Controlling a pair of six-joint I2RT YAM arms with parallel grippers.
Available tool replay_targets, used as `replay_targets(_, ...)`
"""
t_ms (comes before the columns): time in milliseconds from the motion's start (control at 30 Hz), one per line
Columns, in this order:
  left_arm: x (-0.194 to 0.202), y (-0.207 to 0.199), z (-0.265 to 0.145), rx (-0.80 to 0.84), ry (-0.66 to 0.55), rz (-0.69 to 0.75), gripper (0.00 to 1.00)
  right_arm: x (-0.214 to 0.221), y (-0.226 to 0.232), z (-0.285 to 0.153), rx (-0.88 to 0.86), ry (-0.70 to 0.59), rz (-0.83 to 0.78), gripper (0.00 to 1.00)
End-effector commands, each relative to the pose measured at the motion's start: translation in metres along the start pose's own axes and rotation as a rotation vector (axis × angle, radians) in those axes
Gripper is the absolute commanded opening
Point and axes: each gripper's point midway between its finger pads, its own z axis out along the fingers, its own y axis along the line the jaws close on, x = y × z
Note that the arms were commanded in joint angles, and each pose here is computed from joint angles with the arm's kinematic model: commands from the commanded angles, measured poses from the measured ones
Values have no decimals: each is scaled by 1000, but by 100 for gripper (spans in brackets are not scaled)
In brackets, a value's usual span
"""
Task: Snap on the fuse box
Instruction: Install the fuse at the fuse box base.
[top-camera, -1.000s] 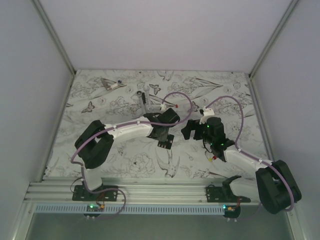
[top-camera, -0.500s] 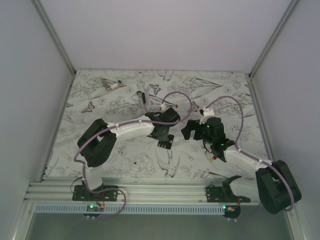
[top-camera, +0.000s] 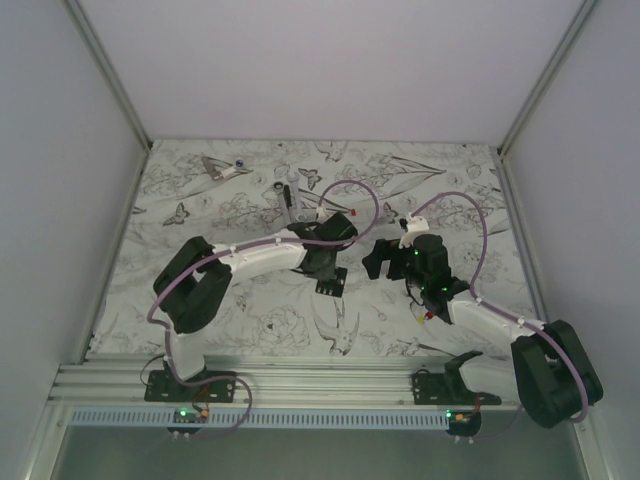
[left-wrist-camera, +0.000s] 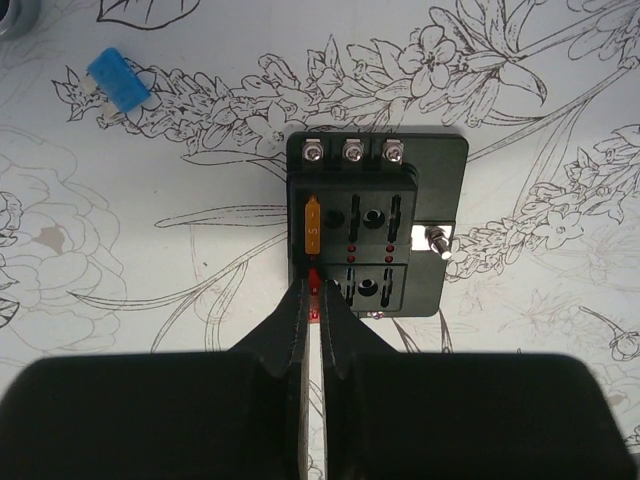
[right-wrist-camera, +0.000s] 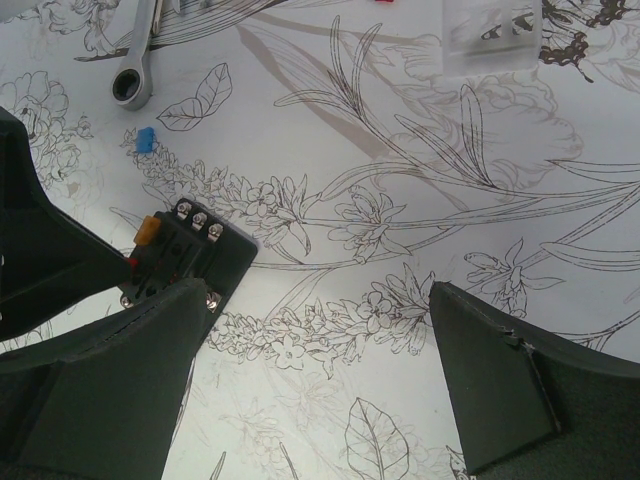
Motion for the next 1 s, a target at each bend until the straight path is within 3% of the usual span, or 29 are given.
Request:
replay_targets(0, 25, 21, 11, -73, 72, -40, 0, -6, -1, 0, -1, -24, 17, 100)
replay_targets(333, 71, 32, 40, -165, 175, -56, 0, -6, 0, 0, -4, -25, 18, 100)
replay_targets(533, 52, 27, 17, -117, 109, -57, 1, -7, 0, 0, -6, -27, 18, 100)
replay_targets(767, -5, 8, -42, 2, -74, -14, 40, -9, 2, -2, -11, -37, 16, 100)
replay_targets(967, -27, 8, -71, 89, -121, 48, 58, -8, 1, -2, -11, -34, 16, 100)
